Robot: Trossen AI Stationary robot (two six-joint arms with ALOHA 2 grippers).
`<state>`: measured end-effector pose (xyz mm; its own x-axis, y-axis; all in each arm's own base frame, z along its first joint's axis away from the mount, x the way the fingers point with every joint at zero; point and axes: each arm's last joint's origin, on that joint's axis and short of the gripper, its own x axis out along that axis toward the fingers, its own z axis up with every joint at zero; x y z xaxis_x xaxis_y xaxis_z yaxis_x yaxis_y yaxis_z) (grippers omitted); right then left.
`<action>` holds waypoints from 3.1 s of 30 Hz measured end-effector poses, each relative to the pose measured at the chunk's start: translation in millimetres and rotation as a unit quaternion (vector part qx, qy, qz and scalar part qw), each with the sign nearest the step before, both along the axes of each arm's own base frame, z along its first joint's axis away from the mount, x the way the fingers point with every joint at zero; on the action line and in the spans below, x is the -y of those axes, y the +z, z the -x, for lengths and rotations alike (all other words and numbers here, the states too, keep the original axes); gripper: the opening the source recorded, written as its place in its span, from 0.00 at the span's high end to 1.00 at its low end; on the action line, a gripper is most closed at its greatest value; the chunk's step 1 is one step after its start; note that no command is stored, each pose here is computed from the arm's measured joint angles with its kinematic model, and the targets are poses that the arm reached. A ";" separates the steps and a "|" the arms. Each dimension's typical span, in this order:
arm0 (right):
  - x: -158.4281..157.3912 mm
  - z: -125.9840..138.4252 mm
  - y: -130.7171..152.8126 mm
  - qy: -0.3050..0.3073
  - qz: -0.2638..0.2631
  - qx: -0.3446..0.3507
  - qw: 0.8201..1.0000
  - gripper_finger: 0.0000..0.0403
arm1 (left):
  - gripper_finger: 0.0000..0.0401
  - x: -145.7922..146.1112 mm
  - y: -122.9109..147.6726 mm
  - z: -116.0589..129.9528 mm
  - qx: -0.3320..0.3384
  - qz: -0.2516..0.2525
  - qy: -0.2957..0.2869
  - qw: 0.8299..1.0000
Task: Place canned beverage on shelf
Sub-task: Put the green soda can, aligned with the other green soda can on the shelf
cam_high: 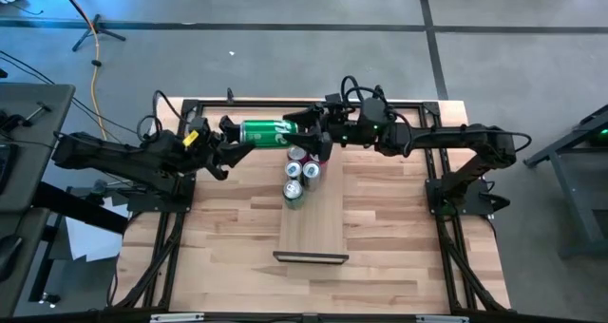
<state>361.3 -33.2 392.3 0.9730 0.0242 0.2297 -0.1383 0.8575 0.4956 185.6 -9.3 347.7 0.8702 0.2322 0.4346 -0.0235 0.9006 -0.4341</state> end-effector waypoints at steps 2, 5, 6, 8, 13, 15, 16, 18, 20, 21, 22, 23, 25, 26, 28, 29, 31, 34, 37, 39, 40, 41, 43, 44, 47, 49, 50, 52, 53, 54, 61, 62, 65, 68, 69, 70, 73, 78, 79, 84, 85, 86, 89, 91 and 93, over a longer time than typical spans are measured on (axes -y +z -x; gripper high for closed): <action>-1.8 -0.3 -0.5 0.006 -0.013 -0.003 1.000 0.02 | 0.42 -1.2 -1.7 -3.2 -0.001 0.008 0.000 1.000; -4.2 -0.6 -1.1 0.007 -0.016 -0.006 1.000 0.02 | 0.42 -3.9 -2.0 -6.6 0.009 0.011 0.006 1.000; -4.6 -0.7 -1.2 0.006 -0.012 -0.006 1.000 0.02 | 0.42 -4.7 -1.7 -7.1 0.012 0.012 0.007 1.000; -5.5 -0.8 -1.0 0.005 -0.008 -0.005 1.000 0.02 | 0.42 -6.3 -1.6 -8.5 0.019 0.016 0.008 1.000; -5.8 -0.9 -1.2 0.010 -0.021 -0.006 1.000 0.02 | 0.42 -8.4 -2.2 -12.0 0.029 0.021 -0.003 0.999; -5.9 -0.9 -1.3 0.010 -0.024 -0.007 1.000 0.02 | 0.42 -8.3 -3.0 -13.1 0.028 0.026 -0.006 0.999; -5.9 -0.9 -1.2 0.010 -0.024 -0.007 1.000 0.02 | 0.42 -8.3 -3.4 -13.9 0.028 0.026 -0.006 0.999; -5.9 -0.9 -1.2 0.010 -0.024 -0.007 1.000 0.02 | 0.42 -8.2 -3.8 -14.9 0.027 0.026 -0.007 0.999; -5.9 -0.9 -1.2 0.011 -0.026 -0.007 1.000 0.03 | 0.42 -8.2 -4.3 -16.1 0.028 0.026 -0.007 0.999; -5.9 -0.9 -1.2 0.011 -0.026 -0.007 1.000 0.04 | 0.42 -8.1 -4.3 -16.3 0.028 0.026 -0.007 0.999; -5.9 -0.9 -1.3 0.011 -0.027 -0.007 1.000 0.06 | 0.42 -8.1 -4.4 -16.3 0.028 0.026 -0.007 0.999; -5.9 -0.9 -1.3 0.011 -0.033 -0.007 0.999 0.08 | 0.42 -8.1 -4.4 -16.4 0.028 0.026 -0.008 0.999; -5.7 -0.9 -1.3 0.012 -0.036 -0.007 0.999 0.14 | 0.42 -7.9 -4.5 -16.6 0.028 0.024 -0.008 0.999; -5.7 -0.9 -1.4 0.011 -0.037 -0.008 0.999 0.18 | 0.42 -7.8 -4.5 -16.6 0.027 0.020 -0.008 0.999; -5.7 -0.9 -1.4 0.012 -0.037 -0.008 0.999 0.26 | 0.42 -7.6 -4.4 -16.6 0.026 0.013 -0.006 1.000; -5.7 -0.9 -1.3 0.012 -0.036 -0.008 0.999 0.29 | 0.42 -7.6 -4.2 -16.6 0.026 0.011 -0.006 1.000; -5.7 -0.9 -1.3 0.012 -0.035 -0.007 0.999 0.31 | 0.41 -7.6 -4.1 -16.5 0.026 0.011 -0.005 1.000; -5.5 -1.1 -1.7 0.010 -0.033 -0.008 0.999 0.31 | 0.29 -7.8 -4.5 -16.7 0.024 0.012 -0.002 1.000; -3.3 -1.2 -2.3 0.007 -0.034 -0.011 0.999 0.31 | 0.17 -8.5 -4.5 -16.5 0.022 0.010 0.007 1.000; -1.7 -0.6 -1.8 0.008 -0.033 -0.010 0.999 0.31 | 0.12 -8.7 -3.4 -14.7 0.023 0.011 0.009 1.000; -0.5 0.7 -1.1 0.008 -0.031 -0.012 0.999 0.31 | 0.10 -8.6 -2.1 -13.1 0.026 0.006 0.008 1.000; 1.4 2.6 0.3 0.005 -0.030 -0.013 0.999 0.31 | 0.10 -8.4 -0.8 -10.8 0.026 0.000 0.006 1.000; 4.8 9.0 5.5 0.000 -0.023 -0.014 1.000 0.31 | 0.09 -8.6 0.8 -6.1 0.019 -0.004 0.006 1.000; 6.5 13.7 9.6 -0.005 -0.016 -0.012 1.000 0.31 | 0.09 -8.7 1.8 -2.7 0.016 -0.004 0.007 1.000; 10.2 31.7 22.8 -0.022 0.006 -0.016 1.000 0.31 | 0.09 -9.8 4.1 9.8 -0.004 -0.005 0.018 1.000; 10.5 45.0 29.8 -0.031 0.018 -0.030 0.999 0.31 | 0.09 -11.1 4.9 19.3 -0.020 -0.004 0.034 0.999; 9.5 52.1 32.9 -0.032 0.020 -0.039 0.999 0.31 | 0.09 -11.7 5.5 23.8 -0.024 -0.002 0.040 0.999; 5.4 64.5 36.9 -0.027 0.025 -0.064 0.997 0.31 | 0.09 -13.4 6.3 32.8 -0.031 0.008 0.062 0.998; 1.3 70.2 38.3 -0.020 0.024 -0.086 0.996 0.31 | 0.09 -14.2 7.1 37.1 -0.032 0.012 0.071 0.997; -3.7 74.5 39.4 -0.016 0.024 -0.111 0.993 0.31 | 0.09 -14.9 7.8 41.2 -0.033 0.014 0.083 0.996; -48.1 77.2 42.9 0.023 0.050 -0.300 0.952 0.31 | 0.09 -16.9 12.1 54.5 -0.029 -0.003 0.120 0.992; -53.1 76.2 41.0 0.029 0.047 -0.334 0.941 0.31 | 0.09 -16.9 12.0 54.4 -0.032 -0.008 0.123 0.992; -65.8 67.1 36.1 0.042 0.027 -0.419 0.906 0.31 | 0.09 -16.8 11.4 53.5 -0.036 -0.013 0.125 0.991; -77.0 54.6 27.3 0.046 0.024 -0.497 0.866 0.31 | 0.09 -16.7 9.9 51.5 -0.042 -0.012 0.124 0.991; -80.4 48.8 23.6 0.047 0.026 -0.519 0.853 0.31 | 0.09 -16.7 9.4 50.7 -0.045 -0.012 0.124 0.991; -83.7 42.6 20.0 0.049 0.029 -0.538 0.841 0.31 | 0.09 -16.7 8.8 50.4 -0.047 -0.013 0.124 0.991; -91.5 26.0 6.5 0.051 0.039 -0.599 0.798 0.31 | 0.09 -16.7 7.2 49.3 -0.056 -0.014 0.126 0.990; -96.6 0.0 -32.0 0.035 0.056 -0.702 0.709 0.31 | 0.09 -17.2 2.4 47.5 -0.084 -0.016 0.136 0.987; -97.3 -5.0 -42.5 0.034 0.062 -0.720 0.690 0.31 | 0.09 -17.2 1.7 47.3 -0.088 -0.017 0.136 0.987; -102.4 -26.1 -82.4 0.045 0.078 -0.762 0.641 0.31 | 0.09 -16.9 0.6 46.8 -0.094 -0.020 0.132 0.987; -103.3 -29.6 -88.2 0.048 0.080 -0.766 0.636 0.31 | 0.09 -16.9 0.6 46.7 -0.095 -0.022 0.132 0.986; -104.1 -32.5 -92.8 0.050 0.083 -0.767 0.635 0.31 | 0.09 -16.9 0.5 46.7 -0.096 -0.024 0.133 0.986; -104.6 -38.9 -99.6 0.050 0.085 -0.763 0.639 0.31 | 0.09 -16.5 0.1 46.4 -0.098 -0.028 0.126 0.987; -104.5 -42.7 -102.7 0.047 0.081 -0.759 0.645 0.31 | 0.09 -16.1 0.1 46.1 -0.098 -0.032 0.118 0.988; -104.5 -45.4 -105.6 0.041 0.074 -0.757 0.647 0.31 | 0.09 -15.7 0.0 45.9 -0.098 -0.034 0.112 0.988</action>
<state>406.8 71.2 286.6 0.0730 0.0020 -0.9973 0.3621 0.9317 0.0284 139.7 6.4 347.7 0.8699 0.4037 0.2835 -0.3027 0.8906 -0.3393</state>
